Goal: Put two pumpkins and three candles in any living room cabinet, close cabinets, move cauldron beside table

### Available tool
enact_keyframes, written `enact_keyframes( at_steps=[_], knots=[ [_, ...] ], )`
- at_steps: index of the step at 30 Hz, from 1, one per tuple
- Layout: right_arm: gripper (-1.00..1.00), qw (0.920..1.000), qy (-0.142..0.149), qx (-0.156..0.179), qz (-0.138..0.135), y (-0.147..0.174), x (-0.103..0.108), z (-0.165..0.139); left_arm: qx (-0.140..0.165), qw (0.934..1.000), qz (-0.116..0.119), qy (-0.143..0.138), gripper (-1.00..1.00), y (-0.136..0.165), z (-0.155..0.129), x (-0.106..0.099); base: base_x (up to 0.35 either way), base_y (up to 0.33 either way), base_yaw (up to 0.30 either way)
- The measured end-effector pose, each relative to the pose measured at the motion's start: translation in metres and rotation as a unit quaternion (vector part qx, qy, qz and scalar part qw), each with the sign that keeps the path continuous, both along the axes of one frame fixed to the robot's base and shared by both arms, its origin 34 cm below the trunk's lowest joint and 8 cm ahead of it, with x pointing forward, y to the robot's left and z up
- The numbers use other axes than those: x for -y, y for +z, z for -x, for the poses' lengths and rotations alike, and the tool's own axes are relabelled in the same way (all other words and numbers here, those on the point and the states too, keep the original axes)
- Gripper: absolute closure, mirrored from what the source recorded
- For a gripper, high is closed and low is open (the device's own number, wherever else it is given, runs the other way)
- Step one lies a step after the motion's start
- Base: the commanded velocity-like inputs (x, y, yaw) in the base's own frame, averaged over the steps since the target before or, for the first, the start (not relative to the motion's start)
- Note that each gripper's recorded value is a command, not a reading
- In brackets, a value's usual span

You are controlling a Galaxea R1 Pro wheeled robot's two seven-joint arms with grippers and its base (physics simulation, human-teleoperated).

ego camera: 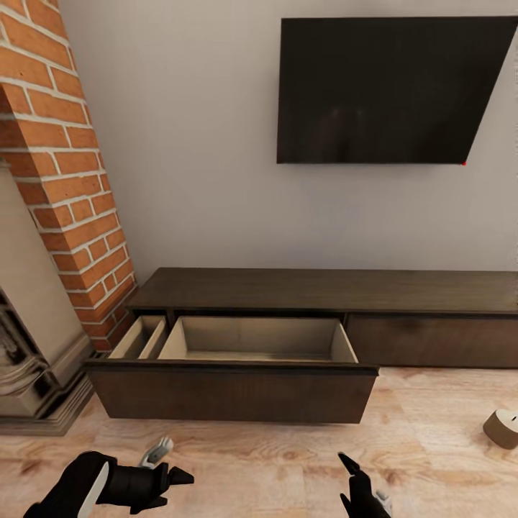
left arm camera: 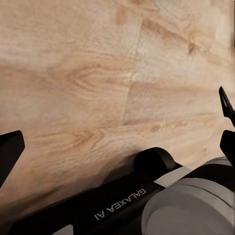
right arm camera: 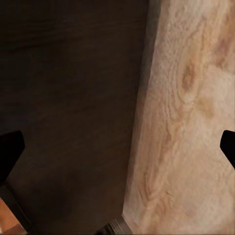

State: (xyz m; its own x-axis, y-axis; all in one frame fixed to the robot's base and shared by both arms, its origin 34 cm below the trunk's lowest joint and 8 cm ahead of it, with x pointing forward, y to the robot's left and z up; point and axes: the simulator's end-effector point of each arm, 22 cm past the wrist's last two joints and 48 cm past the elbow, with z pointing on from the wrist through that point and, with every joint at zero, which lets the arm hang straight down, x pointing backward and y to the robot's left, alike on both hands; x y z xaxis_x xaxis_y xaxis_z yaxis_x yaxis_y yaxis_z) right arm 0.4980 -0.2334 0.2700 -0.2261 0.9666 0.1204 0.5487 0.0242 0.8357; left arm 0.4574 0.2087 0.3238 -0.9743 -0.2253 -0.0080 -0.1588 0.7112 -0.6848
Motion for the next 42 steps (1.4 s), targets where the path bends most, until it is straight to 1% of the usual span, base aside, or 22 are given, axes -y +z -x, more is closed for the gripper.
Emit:
enact_keyframes(
  at_steps=[4, 9, 24, 27, 28, 30, 31, 33, 36, 39, 42],
  knots=[
    [-1.0, 0.9999, -0.001, 0.013, -0.001, 0.009, 0.001, -0.005, 0.008, 1.0, 0.0, 0.0, -1.0, 0.007, -0.003, 0.0, 0.0, 0.0, 0.0],
    [-1.0, 0.9996, -0.003, 0.028, -0.003, 0.026, 0.001, -0.012, 0.008, 1.0, 0.0, -0.001, -1.0, 0.018, -0.006, 0.001, 0.0, 0.0, 0.0],
    [-1.0, 0.9999, 0.001, 0.014, -0.002, 0.053, -0.001, -0.014, 0.008, 1.0, -0.001, -0.001, -1.0, 0.051, -0.015, 0.0, 0.0, 0.0, 0.0],
    [-1.0, 0.9997, 0.011, -0.022, 0.005, 0.046, -0.001, -0.006, 0.008, 1.0, -0.001, -0.001, -1.0, 0.058, -0.017, 0.0, 0.0, 0.0, 0.0],
    [-1.0, 0.9987, 0.016, -0.048, 0.01, 0.04, 0.001, 0.001, 0.008, 1.0, -0.001, 0.0, -1.0, 0.06, -0.017, 0.0, 0.0, 0.0, 0.0],
    [-1.0, 0.9936, 0.033, -0.108, 0.012, 0.026, 0.002, 0.019, 0.008, 1.0, -0.001, -0.001, -1.0, 0.064, -0.018, 0.0, 0.0, 0.0, 0.0],
    [-1.0, 0.9916, 0.039, -0.123, 0.01, 0.024, 0.001, 0.024, 0.008, 1.0, -0.001, -0.001, -1.0, 0.067, -0.019, 0.0, 0.0, 0.0, 0.0],
    [-1.0, 0.9833, 0.062, -0.171, -0.002, 0.018, -0.006, 0.042, 0.007, 1.0, -0.002, -0.001, -1.0, 0.071, -0.019, 0.0, 0.0, 0.0, 0.0],
    [-1.0, 0.9768, 0.077, -0.199, -0.011, 0.02, -0.009, 0.052, 0.005, 1.0, -0.008, -0.001, -1.0, 0.075, -0.02, -0.002, 0.0, 0.0, 0.0],
    [-1.0, 0.9744, 0.082, -0.209, -0.009, 0.025, -0.008, 0.054, 0.001, 0.9997, -0.026, -0.001, -1.0, 0.076, -0.021, -0.007, 0.0, 0.0, 0.0],
    [-1.0, 0.9731, 0.084, -0.215, -0.001, 0.029, -0.007, 0.055, -0.006, 0.9986, -0.052, -0.001, -1.0, 0.075, -0.02, -0.011, 0.0, 0.0, 0.0]
  ],
)
